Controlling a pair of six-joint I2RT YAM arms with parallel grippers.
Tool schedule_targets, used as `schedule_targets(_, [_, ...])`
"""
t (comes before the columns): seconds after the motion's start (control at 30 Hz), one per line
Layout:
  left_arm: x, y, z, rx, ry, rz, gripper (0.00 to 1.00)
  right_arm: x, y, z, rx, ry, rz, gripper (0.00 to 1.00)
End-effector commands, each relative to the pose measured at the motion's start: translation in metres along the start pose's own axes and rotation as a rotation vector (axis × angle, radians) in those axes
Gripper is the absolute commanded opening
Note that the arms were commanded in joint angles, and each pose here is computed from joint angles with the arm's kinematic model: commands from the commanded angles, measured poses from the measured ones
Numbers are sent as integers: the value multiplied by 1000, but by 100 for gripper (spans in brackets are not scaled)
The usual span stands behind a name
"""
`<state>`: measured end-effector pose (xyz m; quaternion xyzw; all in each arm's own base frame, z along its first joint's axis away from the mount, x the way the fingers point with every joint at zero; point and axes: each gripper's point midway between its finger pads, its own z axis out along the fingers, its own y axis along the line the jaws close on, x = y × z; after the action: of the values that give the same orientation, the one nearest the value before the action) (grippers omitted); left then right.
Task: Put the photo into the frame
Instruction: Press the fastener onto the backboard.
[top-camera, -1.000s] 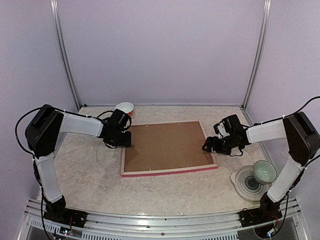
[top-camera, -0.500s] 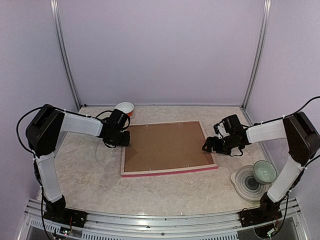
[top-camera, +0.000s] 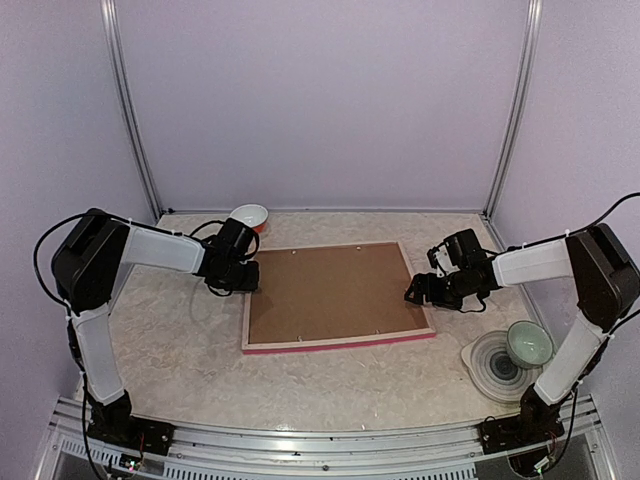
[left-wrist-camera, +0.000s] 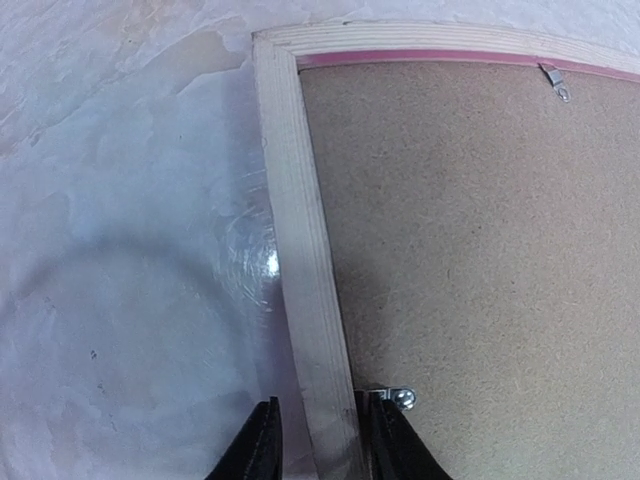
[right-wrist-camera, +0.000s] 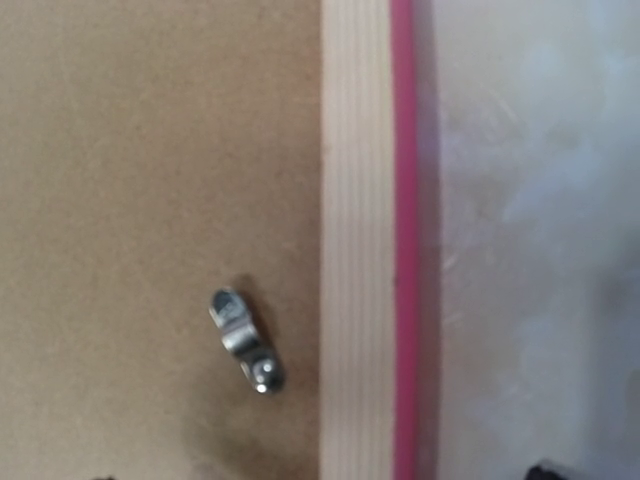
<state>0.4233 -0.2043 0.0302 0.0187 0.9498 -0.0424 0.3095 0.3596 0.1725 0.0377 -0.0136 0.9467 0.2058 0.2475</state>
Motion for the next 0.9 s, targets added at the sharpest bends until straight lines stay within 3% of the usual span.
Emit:
schedule_targets(0.0, [4,5,-2,6,-2,-25,37,-5,-7,-2,27,-12,-1,88])
schedule_targets(0.27, [-7,2,-20,83,-78,-70,52,-12,-12,-6,57,-21,-1,87])
schedule_targets(0.6, [-4,6,-34,183,-175,-87,55,-40,-12,-3,103,-52,-15,80])
schedule_targets(0.87, [8,3,-27,233,-160,-80,55,-42,-12,14,99,-11,-13,70])
